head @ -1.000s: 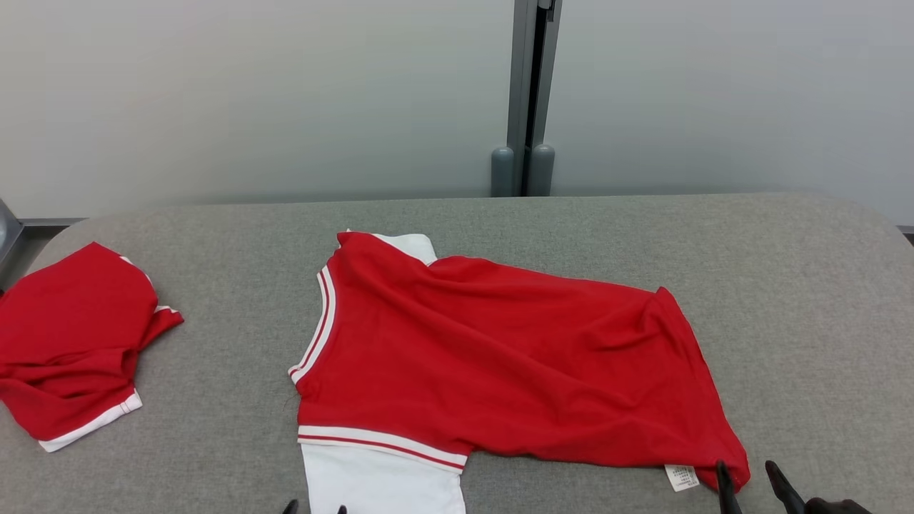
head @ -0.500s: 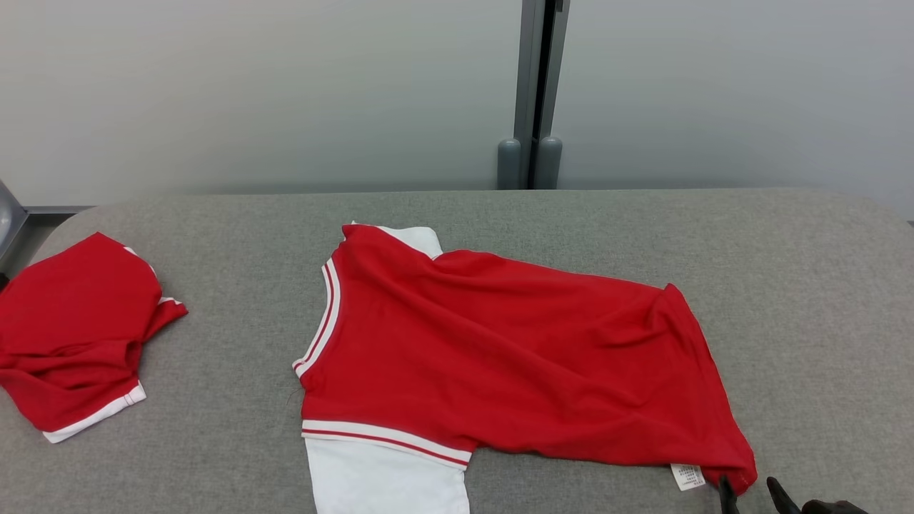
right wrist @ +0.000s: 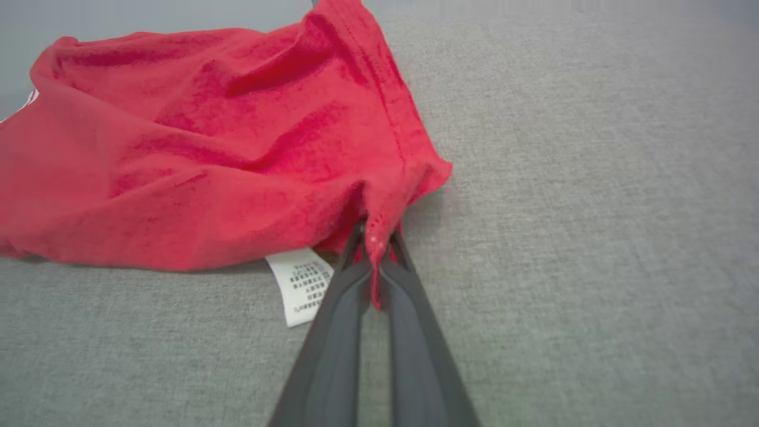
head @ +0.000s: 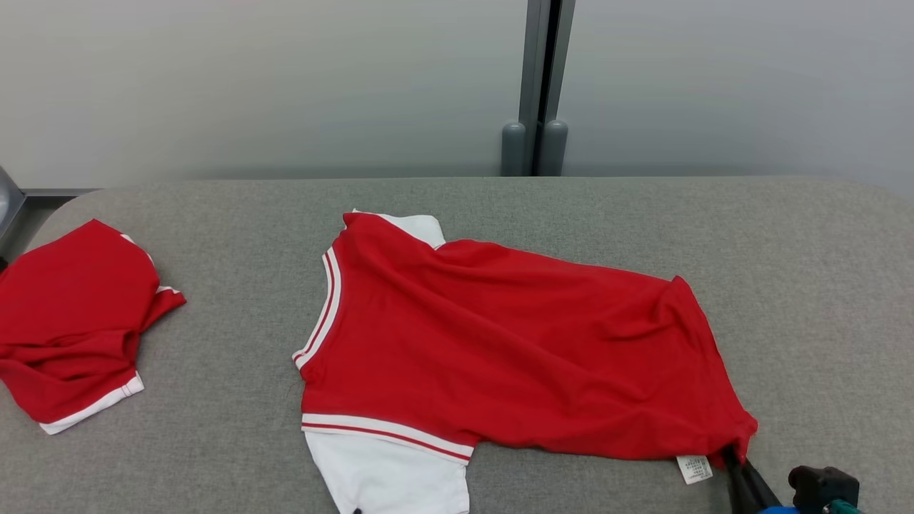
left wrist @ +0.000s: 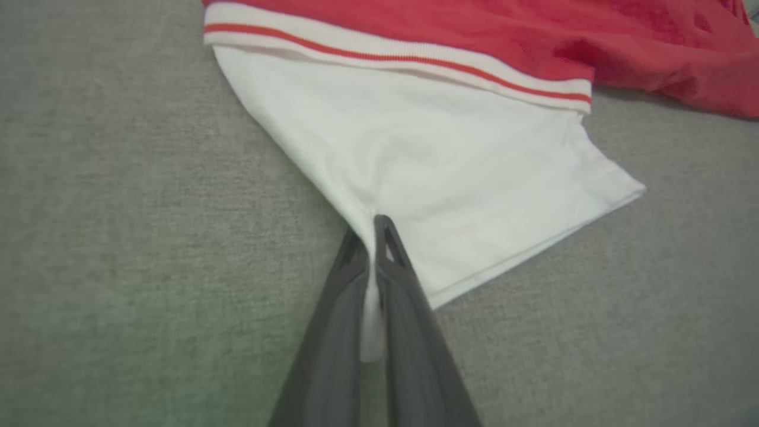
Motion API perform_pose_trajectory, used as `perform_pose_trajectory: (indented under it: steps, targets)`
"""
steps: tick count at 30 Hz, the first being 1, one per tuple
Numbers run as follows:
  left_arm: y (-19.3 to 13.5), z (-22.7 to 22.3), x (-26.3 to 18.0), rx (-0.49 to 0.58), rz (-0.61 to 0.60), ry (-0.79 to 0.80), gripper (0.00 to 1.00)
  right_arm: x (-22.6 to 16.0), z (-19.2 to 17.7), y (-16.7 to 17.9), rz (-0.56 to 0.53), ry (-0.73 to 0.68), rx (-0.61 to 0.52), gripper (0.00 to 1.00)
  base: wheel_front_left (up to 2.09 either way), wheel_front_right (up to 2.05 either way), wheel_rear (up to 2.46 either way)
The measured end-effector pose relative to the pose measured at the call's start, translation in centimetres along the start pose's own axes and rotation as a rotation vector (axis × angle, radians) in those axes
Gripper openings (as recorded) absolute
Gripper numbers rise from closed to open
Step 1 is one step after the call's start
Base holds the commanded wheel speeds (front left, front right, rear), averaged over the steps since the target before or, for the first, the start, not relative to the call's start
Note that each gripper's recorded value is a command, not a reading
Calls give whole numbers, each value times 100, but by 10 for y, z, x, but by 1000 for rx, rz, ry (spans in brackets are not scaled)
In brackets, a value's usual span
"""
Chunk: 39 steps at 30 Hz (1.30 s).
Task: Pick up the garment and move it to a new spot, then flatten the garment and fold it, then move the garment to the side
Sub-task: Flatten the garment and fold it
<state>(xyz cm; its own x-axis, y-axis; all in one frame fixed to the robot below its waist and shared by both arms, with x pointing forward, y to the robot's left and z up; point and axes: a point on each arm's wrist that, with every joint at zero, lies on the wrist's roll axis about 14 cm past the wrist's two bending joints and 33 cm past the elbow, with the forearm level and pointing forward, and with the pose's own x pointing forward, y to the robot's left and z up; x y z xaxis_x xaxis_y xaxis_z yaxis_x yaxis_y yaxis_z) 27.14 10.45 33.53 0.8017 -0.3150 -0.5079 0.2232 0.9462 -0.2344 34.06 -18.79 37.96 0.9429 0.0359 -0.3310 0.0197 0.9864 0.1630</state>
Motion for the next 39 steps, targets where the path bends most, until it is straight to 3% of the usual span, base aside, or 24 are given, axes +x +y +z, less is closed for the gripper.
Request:
perform_pose_trajectory:
  steps: [7,14,18,23,30,34,39]
  targets:
    - [1,50,8,-92,-6,-175,0,4,37,15,55,-120,4,0,0,0,0]
    - [11,185,36,-118,-68,-469,0,35,109,33,161,-290,-60,0,0,0,0]
    - [24,266,58,-59,-99,-564,0,67,171,38,198,-404,-146,0,0,0,0]
    - [27,369,83,3,-129,-679,0,114,249,46,217,-498,-134,0,0,0,0]
    - [21,478,111,62,-138,-787,0,158,359,57,233,-619,-10,0,0,0,0]
    - [9,533,112,106,-146,-867,0,170,406,61,233,-672,12,0,0,0,0]
    - [-15,580,109,156,-178,-948,0,180,437,63,221,-698,2,0,0,0,0]
